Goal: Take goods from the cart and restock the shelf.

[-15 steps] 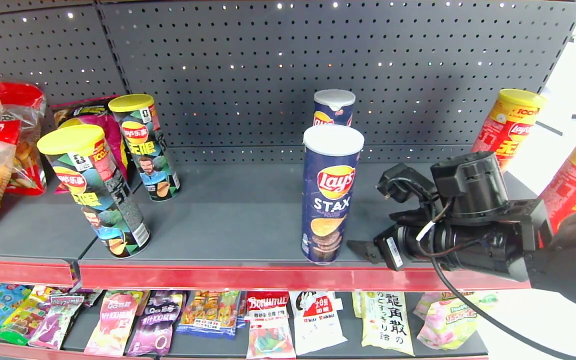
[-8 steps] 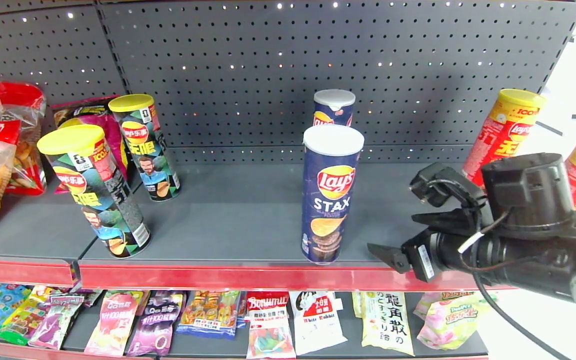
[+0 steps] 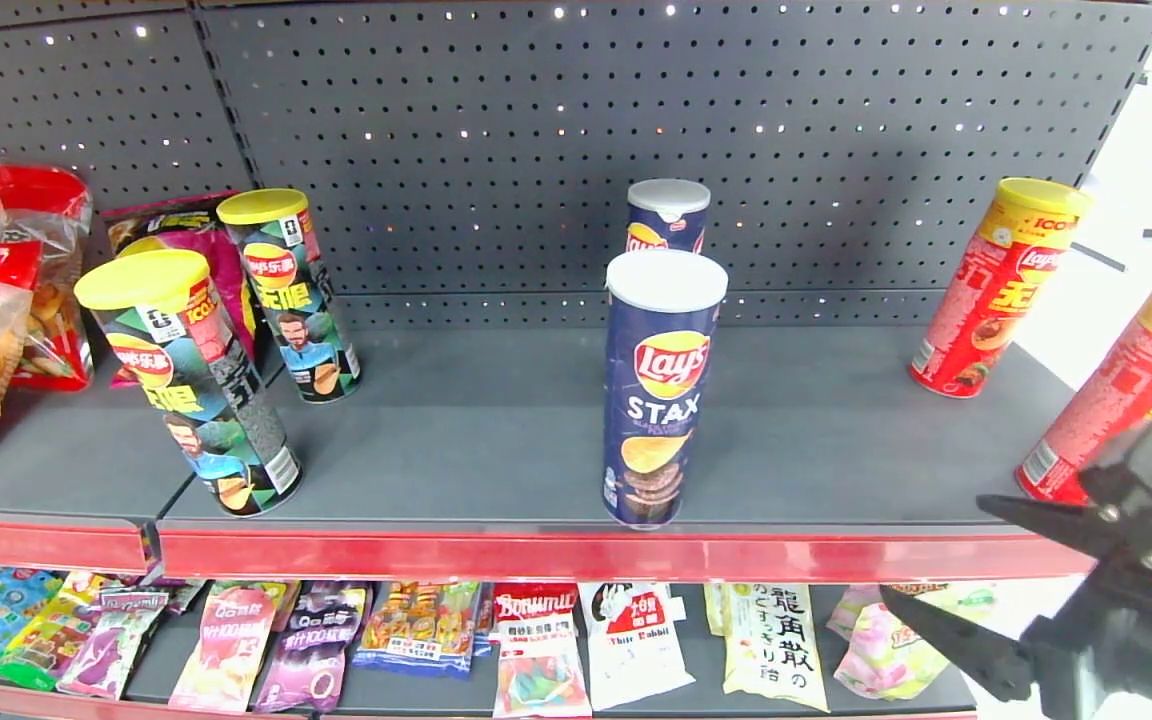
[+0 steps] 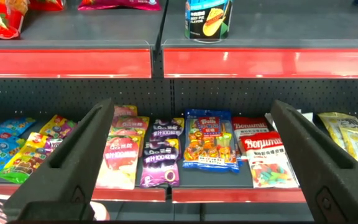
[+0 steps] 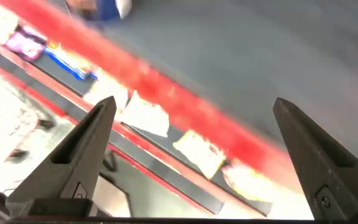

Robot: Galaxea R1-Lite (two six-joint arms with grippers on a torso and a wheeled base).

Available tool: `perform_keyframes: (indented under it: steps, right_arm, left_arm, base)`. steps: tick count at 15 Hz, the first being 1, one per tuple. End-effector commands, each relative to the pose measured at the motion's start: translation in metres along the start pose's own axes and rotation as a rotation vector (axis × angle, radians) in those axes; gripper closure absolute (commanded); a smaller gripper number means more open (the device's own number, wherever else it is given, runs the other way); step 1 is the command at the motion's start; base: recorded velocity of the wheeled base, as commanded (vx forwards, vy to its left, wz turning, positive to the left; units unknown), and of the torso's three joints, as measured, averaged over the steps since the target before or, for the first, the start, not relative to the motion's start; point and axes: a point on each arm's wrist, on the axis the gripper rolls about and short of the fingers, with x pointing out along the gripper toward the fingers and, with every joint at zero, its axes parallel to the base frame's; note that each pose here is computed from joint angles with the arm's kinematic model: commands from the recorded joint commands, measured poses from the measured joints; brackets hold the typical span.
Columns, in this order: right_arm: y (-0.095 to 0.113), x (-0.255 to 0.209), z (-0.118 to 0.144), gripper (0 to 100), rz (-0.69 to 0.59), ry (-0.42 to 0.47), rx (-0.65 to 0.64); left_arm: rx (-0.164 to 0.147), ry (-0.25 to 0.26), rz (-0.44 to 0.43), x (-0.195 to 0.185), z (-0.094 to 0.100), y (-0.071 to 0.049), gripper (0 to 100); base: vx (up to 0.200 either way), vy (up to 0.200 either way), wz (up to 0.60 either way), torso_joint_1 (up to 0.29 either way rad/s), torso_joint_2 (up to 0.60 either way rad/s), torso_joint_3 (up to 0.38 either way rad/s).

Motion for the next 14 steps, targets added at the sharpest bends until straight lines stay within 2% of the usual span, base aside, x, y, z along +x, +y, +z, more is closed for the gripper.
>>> perform_keyframes:
  steps: [1, 2, 4, 6, 8, 11, 14]
  right_arm:
    - [-0.009, -0.052, -0.058, 0, -0.071, -0.086, 0.017]
    - [-0.015, -0.06, -0.071, 0, -0.151, -0.089, 0.034]
    - [-0.016, -0.071, -0.086, 0, -0.167, -0.136, 0.08]
    - [-0.008, -0.085, -0.111, 0, -0.214, -0.158, 0.121]
    - [0.003, -0.088, -0.136, 0, -0.325, -0.159, 0.165]
    - [0.008, -0.094, -0.141, 0, -0.372, -0.254, 0.246]
    - [0.013, -0.103, -0.147, 0, -0.385, -0.406, 0.314]
  left_arm:
    - [0.0, 0.0, 0.0, 0.0, 0.0, 0.0, 0]
    - [0.0, 0.0, 0.0, 0.0, 0.0, 0.0, 0]
    - [0.0, 0.0, 0.0, 0.0, 0.0, 0.0, 0]
    - [0.0, 0.0, 0.0, 0.0, 0.0, 0.0, 0]
    - [0.0, 0.0, 0.0, 0.0, 0.0, 0.0, 0]
    - [0.0, 0.0, 0.0, 0.0, 0.0, 0.0, 0]
    - [0.0, 0.0, 0.0, 0.0, 0.0, 0.0, 0]
  base:
    - [0.0, 0.0, 0.0, 0.0, 0.0, 0.0]
    - [0.0, 0.0, 0.0, 0.0, 0.0, 0.0]
    - [0.0, 0.0, 0.0, 0.0, 0.0, 0.0]
    - [0.0, 0.0, 0.0, 0.0, 0.0, 0.0]
    - [0.0, 0.0, 0.0, 0.0, 0.0, 0.0]
    - [0.0, 0.0, 0.0, 0.0, 0.0, 0.0]
    - [0.0, 0.0, 0.0, 0.0, 0.0, 0.0]
